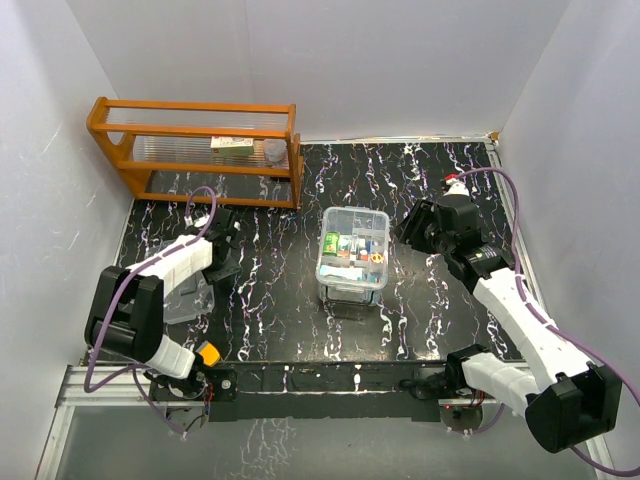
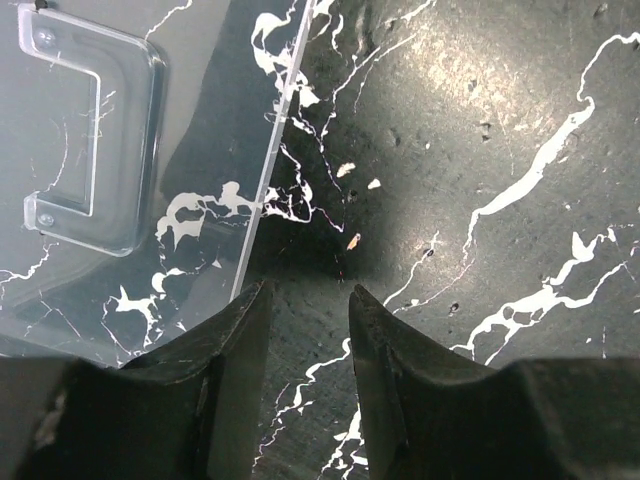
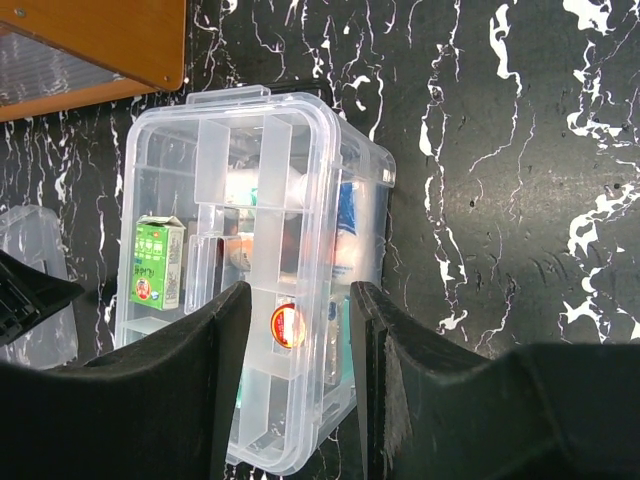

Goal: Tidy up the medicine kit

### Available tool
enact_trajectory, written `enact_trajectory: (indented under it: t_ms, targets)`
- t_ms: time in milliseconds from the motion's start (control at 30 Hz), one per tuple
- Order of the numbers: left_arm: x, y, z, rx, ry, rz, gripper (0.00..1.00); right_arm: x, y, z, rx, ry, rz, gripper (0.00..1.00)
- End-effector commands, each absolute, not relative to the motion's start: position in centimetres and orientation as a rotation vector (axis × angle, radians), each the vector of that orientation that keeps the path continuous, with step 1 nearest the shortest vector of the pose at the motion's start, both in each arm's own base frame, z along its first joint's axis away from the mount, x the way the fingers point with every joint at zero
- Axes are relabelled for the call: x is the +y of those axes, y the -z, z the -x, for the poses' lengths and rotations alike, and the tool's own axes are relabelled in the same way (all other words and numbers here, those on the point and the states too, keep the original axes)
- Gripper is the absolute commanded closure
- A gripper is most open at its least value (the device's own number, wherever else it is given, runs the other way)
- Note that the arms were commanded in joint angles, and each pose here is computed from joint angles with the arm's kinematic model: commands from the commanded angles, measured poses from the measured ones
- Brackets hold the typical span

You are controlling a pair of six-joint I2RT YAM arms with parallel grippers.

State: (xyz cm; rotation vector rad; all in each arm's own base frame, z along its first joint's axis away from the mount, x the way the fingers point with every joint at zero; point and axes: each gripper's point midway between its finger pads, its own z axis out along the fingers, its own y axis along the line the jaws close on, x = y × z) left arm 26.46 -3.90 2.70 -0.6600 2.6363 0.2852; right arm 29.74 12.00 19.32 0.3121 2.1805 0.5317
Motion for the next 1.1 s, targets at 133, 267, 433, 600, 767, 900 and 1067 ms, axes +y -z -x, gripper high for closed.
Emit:
enact_trajectory:
  t_ms: [133,267,433,600,767,900,1067]
  targets:
    - [-4.5,-6.3,-27.8,2.543,-0.154,0.647,0.65,11.9,-21.3,-30.0,2.102,-0.543,-0.302,0.58]
    - [-1.9,-8.6,-27.7,2.438,-0.296,0.677,0.43,12.2,-21.0,-30.0,2.108,-0.564,-0.301,0.58]
    - [-0.5,-7.3,-27.7,2.422,-0.376,0.714,0.38,12.3,-20.8,-29.9,2.116,-0.573,-0.302,0.58]
    - [-0.8,-4.7,-27.4,2.481,-0.341,0.732,0.6,12.1,-20.8,-29.7,2.113,-0.564,-0.31,0.58]
    - [-0.7,-3.0,-26.8,2.512,-0.331,0.751,0.69,12.1,-20.7,-29.7,2.118,-0.563,-0.315,0.59]
    - [-1.2,-1.9,-26.6,2.539,-0.278,0.733,0.83,11.9,-20.7,-29.7,2.115,-0.553,-0.32,0.59]
    - [-1.6,-3.3,-27.0,2.518,-0.229,0.705,1.0,12.0,-20.7,-29.9,2.112,-0.557,-0.328,0.59]
